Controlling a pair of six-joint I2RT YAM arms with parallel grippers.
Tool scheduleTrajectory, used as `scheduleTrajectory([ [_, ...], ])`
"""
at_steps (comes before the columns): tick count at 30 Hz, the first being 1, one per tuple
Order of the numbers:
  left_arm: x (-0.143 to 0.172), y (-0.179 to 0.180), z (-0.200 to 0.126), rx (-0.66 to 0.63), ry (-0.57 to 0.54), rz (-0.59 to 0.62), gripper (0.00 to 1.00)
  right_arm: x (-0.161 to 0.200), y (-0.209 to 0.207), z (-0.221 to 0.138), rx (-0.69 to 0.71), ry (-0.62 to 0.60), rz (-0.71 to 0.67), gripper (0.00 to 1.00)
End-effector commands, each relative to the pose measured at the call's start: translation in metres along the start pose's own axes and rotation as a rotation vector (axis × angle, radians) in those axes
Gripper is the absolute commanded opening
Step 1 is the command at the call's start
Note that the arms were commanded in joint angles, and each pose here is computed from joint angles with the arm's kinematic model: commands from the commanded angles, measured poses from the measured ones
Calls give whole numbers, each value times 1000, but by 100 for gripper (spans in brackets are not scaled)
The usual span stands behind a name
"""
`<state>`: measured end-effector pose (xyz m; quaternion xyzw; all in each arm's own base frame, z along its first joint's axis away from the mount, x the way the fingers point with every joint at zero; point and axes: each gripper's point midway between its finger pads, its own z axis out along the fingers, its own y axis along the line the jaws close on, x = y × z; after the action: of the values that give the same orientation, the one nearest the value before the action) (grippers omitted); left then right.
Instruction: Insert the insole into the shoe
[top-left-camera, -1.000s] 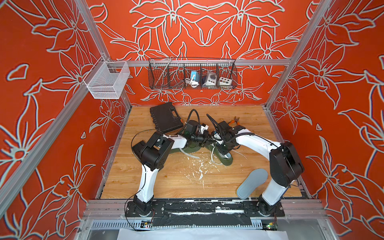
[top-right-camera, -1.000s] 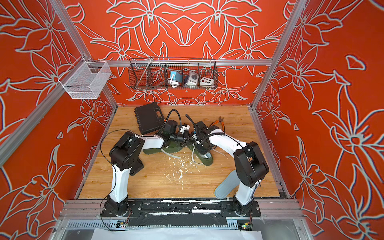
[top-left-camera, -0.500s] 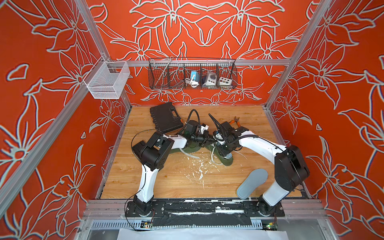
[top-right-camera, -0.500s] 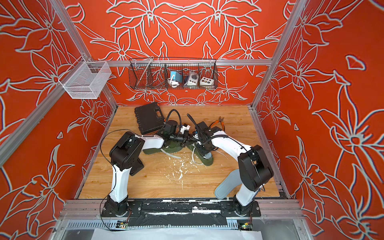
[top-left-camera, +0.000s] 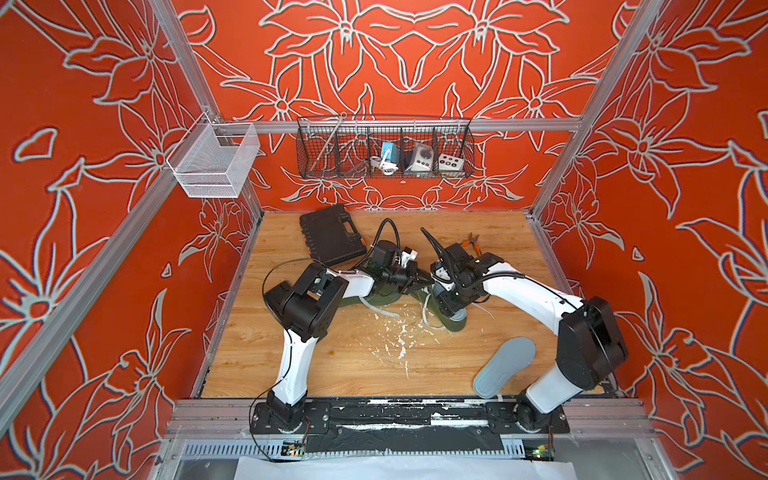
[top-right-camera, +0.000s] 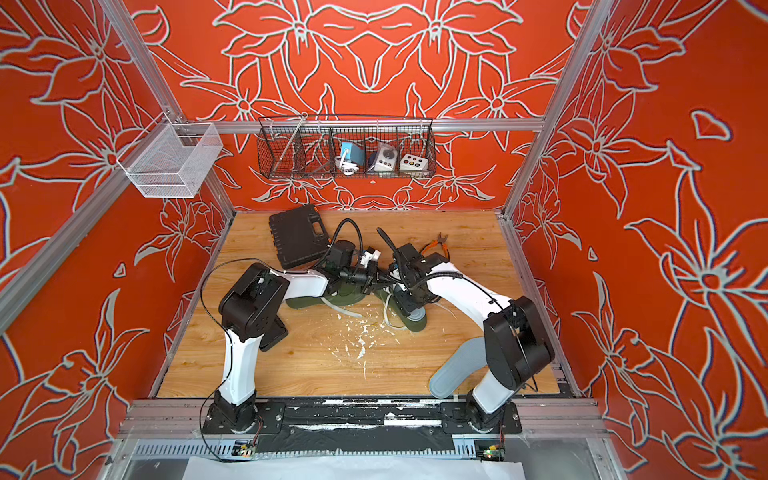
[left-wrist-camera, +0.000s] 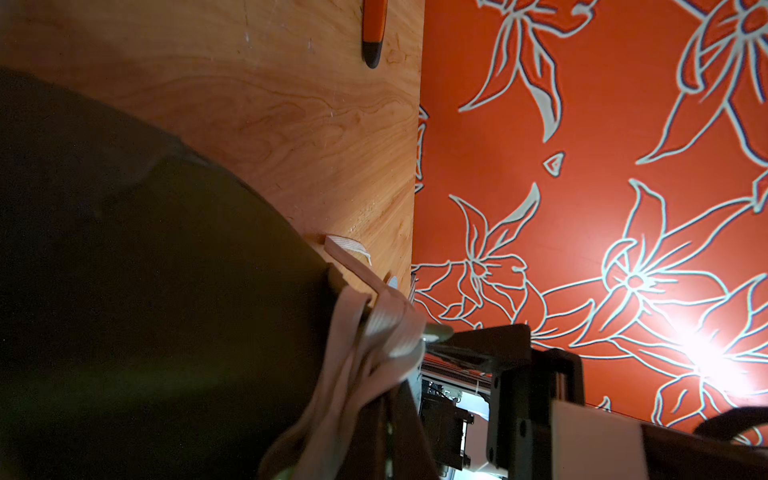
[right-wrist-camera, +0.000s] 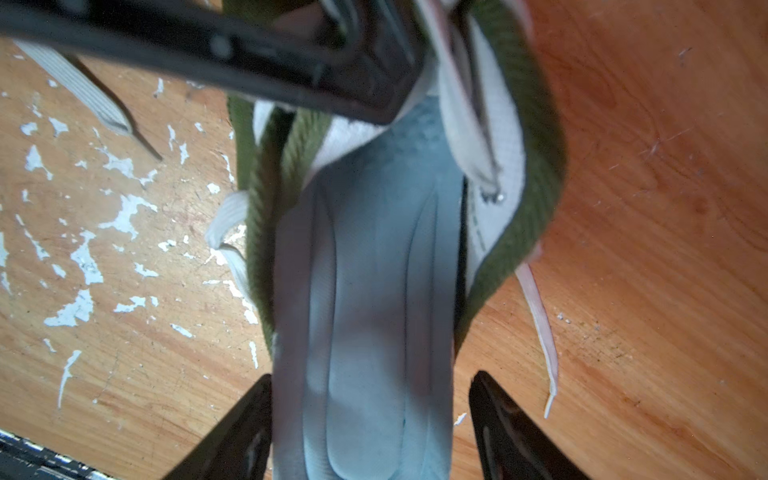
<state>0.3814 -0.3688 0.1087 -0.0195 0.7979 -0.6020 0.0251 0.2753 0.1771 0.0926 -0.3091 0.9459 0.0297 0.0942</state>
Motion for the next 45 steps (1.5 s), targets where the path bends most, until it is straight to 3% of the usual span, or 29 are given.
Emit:
scheduleTrajectory([
  [1,2,-28,-7,50,9,71,0,10,-2,-12,12,7,7,76],
  [17,1,-29,-6,48,11,73,0,27,6,0,-29,76,-6,69],
  [25,1,-29,-6,44,12,74,0,17,4,2,-22,63,-19,41],
  [33,1,-30,-7,45,12,75,0,9,2,18,-20,64,-22,31],
  [45,4,-26,-7,46,13,66,0,-2,-10,42,7,51,23,25],
])
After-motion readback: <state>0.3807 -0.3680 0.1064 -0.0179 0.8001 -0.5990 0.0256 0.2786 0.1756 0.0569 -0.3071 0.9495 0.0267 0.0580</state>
